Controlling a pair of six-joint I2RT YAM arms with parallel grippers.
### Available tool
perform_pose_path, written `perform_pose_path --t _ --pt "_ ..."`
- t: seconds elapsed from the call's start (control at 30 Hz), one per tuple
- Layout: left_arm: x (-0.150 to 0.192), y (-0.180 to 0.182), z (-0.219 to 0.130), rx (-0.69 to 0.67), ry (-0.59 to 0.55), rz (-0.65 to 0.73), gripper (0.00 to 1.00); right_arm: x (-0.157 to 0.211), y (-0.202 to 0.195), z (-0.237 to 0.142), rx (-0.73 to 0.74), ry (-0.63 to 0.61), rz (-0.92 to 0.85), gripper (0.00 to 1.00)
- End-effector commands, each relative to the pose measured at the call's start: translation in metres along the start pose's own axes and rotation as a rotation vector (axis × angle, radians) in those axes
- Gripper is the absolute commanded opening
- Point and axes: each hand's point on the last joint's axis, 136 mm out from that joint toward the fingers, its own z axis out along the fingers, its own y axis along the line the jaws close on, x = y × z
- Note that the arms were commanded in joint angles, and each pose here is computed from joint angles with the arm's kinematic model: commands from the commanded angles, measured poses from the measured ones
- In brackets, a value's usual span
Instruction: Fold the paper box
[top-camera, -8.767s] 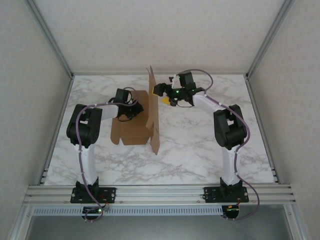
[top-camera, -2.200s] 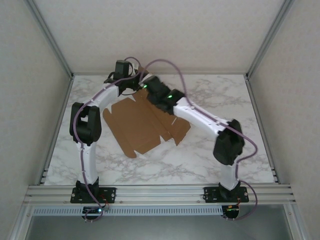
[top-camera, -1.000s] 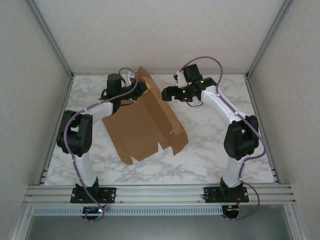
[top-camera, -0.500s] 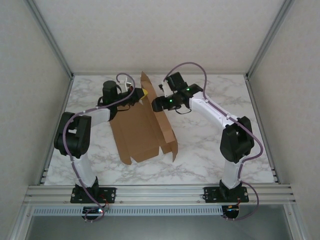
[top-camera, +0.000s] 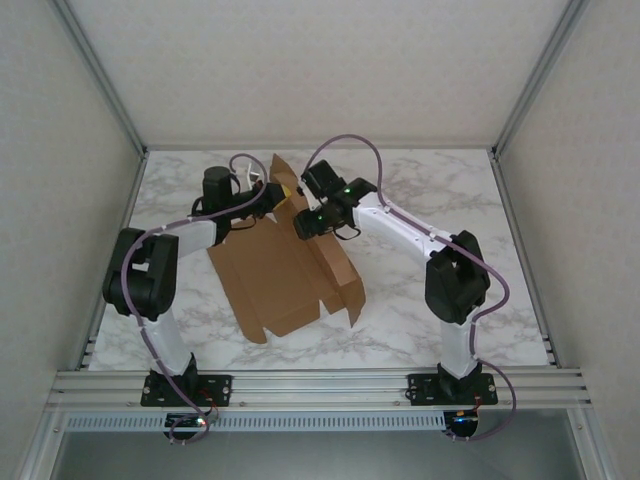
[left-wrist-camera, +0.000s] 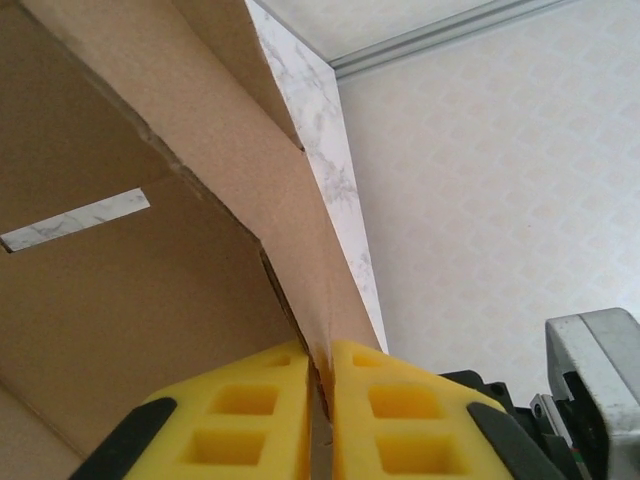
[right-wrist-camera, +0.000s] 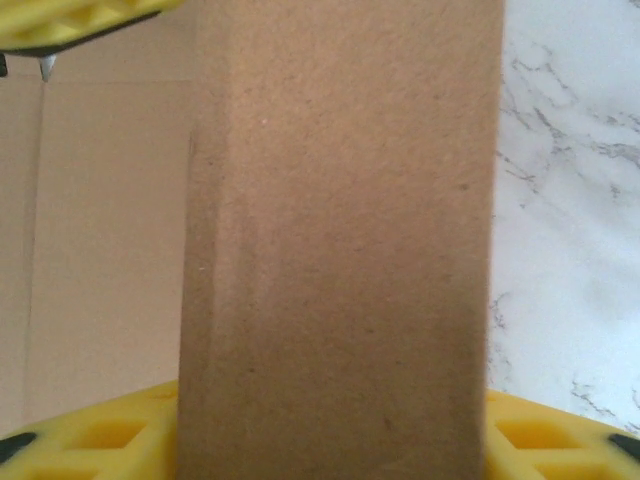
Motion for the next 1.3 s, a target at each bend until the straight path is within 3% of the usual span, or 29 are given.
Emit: perform_pose_path --t 0.0,0.2,0.4,0.57,0.77,1.07,1.27 --pt "-0.004 -0.007 -0.008 -0.014 -0.021 0.034 0.16 0.001 0.008 0.002 0.023 -0.005 -0.042 0.55" --pt "-0.005 -0.007 -0.010 -0.025 -0.033 0.034 0.21 0.003 0.009 0.004 0.038 -0.003 -0.058 0.51" --pt "-0.009 -0.013 -0.016 -0.018 -0.061 0.021 0.39 0.001 0.007 0.003 0.086 -0.012 -0.079 0.48" --pt "-0.008 -0.009 -0.012 -0.016 -0.061 -0.019 0.41 -0.003 0.009 -0.001 0.112 -0.029 -0.100 0.47" --pt "-0.003 -0.011 0.001 0.018 -0.062 -0.043 0.34 -0.006 0.013 -0.001 0.109 -0.040 -0.094 0.46" --pt "0.006 -0.018 0.006 0.072 -0.083 -0.062 0.03 -0.012 0.011 -0.012 0.125 -0.067 -0.097 0.47" --pt "0.003 -0.021 0.001 0.134 -0.141 -0.097 0.00 -0.028 0.005 -0.055 0.132 -0.156 -0.066 0.78"
